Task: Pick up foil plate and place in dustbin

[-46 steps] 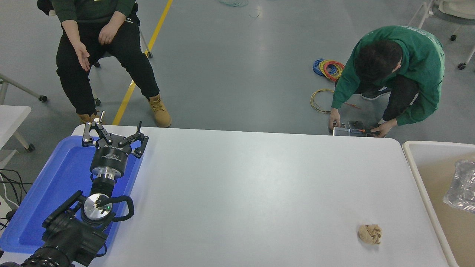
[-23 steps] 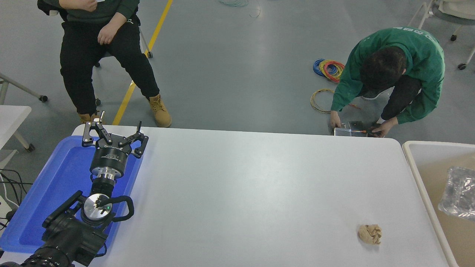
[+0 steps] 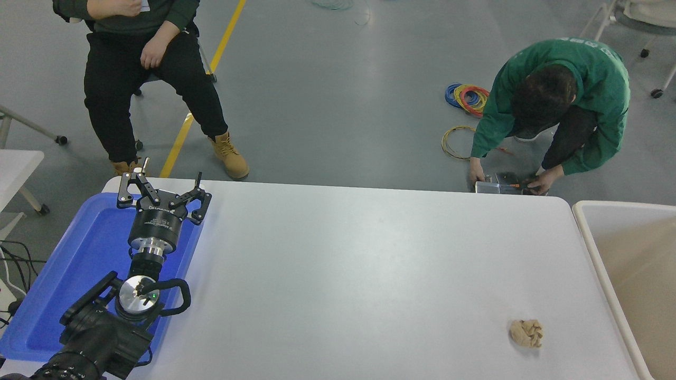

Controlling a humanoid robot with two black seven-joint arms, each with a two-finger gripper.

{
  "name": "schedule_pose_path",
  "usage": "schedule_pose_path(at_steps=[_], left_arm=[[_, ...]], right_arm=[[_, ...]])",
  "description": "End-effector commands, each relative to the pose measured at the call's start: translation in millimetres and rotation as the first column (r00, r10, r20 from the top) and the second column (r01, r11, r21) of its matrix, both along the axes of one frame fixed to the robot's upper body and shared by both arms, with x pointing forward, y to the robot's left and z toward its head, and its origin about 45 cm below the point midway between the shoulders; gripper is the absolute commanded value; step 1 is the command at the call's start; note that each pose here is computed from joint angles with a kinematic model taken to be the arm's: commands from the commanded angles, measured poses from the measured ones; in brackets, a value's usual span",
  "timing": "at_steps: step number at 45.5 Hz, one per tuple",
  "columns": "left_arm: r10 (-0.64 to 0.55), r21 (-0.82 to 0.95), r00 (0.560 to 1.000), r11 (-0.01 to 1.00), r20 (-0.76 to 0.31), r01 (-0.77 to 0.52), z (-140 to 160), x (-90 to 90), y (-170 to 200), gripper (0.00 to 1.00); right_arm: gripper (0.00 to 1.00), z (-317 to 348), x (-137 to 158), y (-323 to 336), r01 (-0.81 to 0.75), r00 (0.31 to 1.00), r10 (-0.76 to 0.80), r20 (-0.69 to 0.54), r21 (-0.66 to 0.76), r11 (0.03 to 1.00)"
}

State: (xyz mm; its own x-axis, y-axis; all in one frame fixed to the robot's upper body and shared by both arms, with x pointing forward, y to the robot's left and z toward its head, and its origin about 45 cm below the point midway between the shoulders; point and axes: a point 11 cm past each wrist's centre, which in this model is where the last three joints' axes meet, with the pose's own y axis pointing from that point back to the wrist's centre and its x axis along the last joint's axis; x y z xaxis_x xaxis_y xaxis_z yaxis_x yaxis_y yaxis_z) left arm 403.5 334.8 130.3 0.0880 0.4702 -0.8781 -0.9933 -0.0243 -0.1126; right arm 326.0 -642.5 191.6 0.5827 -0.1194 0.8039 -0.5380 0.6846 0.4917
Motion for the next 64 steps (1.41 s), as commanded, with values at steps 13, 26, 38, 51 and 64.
schedule_pose_path(at_steps=[13,26,38,51,64], left_arm=[[-0.001,0.0,1.0,1.0,-0.001,0.001,0,0.1,0,1.0],[-0.002,0.0,1.0,1.0,0.0,0.002,0,0.0,0,1.0],[-0.001,0.0,1.0,1.0,-0.001,0.001,0,0.1,0,1.0],[-0.001,0.001,1.0,1.0,0.0,0.001,0,0.0,0,1.0],[-0.001,0.001,1.0,1.0,0.0,0.001,0,0.0,0,1.0]], right_arm=[[1.0,129,116,101,-0.197,0.969,0.173,0.175,0.125,0.973],[1.0,153,133,186,-0.323,0.943,0.286,0.171,0.257,0.911],[1.0,176,128,243,-0.346,0.929,0.37,0.026,0.42,0.839],[1.0,181,105,302,-0.343,0.865,0.482,-0.141,0.537,0.771],[1.0,167,63,345,-0.307,0.769,0.571,-0.285,0.62,0.722]])
